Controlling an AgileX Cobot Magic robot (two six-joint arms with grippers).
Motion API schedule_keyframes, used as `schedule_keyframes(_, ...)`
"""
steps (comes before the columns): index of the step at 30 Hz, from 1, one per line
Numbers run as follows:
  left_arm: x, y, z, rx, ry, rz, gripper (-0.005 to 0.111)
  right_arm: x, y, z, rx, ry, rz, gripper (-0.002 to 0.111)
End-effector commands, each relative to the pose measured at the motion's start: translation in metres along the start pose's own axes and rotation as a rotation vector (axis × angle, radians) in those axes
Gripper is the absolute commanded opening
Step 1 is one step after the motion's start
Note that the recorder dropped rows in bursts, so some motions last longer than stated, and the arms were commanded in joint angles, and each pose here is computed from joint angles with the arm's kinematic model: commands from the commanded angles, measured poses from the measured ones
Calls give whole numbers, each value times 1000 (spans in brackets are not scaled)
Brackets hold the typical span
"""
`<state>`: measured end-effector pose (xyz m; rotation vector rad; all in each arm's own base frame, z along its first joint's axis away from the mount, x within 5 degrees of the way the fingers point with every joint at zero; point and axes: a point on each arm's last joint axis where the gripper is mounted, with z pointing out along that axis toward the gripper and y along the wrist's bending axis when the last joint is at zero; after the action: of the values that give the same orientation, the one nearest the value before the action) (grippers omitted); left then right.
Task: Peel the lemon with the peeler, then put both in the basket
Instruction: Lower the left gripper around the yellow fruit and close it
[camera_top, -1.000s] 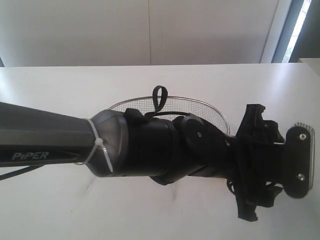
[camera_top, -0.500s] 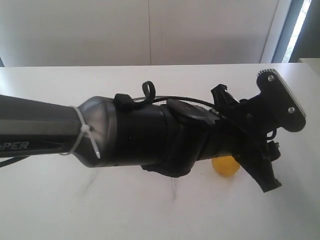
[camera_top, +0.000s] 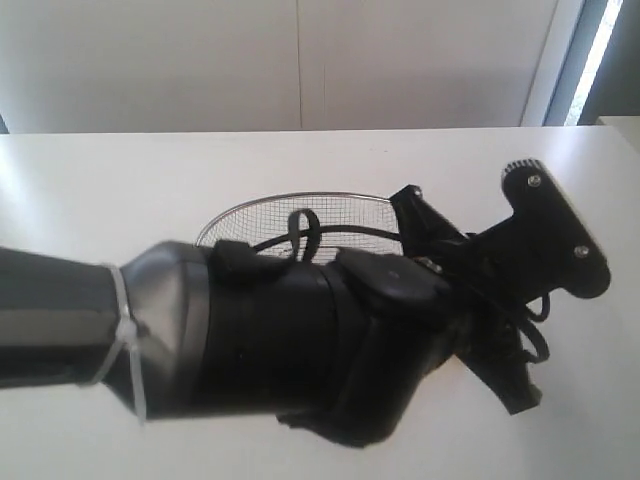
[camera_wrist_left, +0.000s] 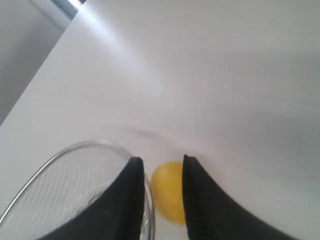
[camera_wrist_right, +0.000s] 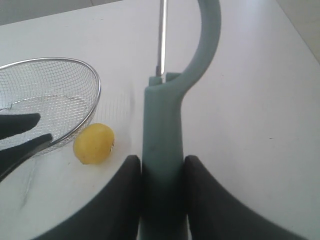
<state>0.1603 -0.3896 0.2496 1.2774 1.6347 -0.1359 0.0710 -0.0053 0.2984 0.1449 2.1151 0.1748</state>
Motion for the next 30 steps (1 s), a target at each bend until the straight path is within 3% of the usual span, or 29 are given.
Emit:
schedule_keyframes(1,9,2,-15,-207,161,170,13,-1,-2,0,4,-18,1,0)
schedule_keyframes(3,11,5,-17,-250,191,172,0,-1,-2,0,4,-18,1,0)
schedule_keyframes(6,9,4,-18,-233,176,170,0,-1,-2,0,4,-18,1,0)
schedule_keyframes(9,6,-5,-16,-147,120,173,0,-1,-2,0,4,-18,1,0)
schedule_keyframes(14,-8,-28,-15,100,-53,172,0,-1,-2,0,4,-18,-1,0)
schedule_keyframes(15,-13,-37,-16,196,-120,165,0,-1,-2,0,4,-18,-1,0)
schedule_keyframes(18,-20,-48,-20,325,-195,95,0,-1,-2,0,4,-18,-1,0)
schedule_keyframes(21,-27,-59,-25,541,-269,-86,0,-1,-2,0,4,-18,-1,0)
schedule_keyframes(23,-26,-54,-25,692,-292,-234,0,-1,-2,0,4,-18,-1,0)
schedule_keyframes(25,-15,-40,-20,784,-221,-327,0,-1,-2,0,4,-18,-1,0)
schedule_keyframes(27,15,-23,-14,874,38,-216,0,-1,-2,0,4,-18,-1,0)
schedule_keyframes(28,32,-10,-10,851,240,-141,0,-1,-2,0,4,-18,-1,0)
schedule_keyframes(30,40,18,-2,682,425,25,0,-1,-2,0,4,-18,-1,0)
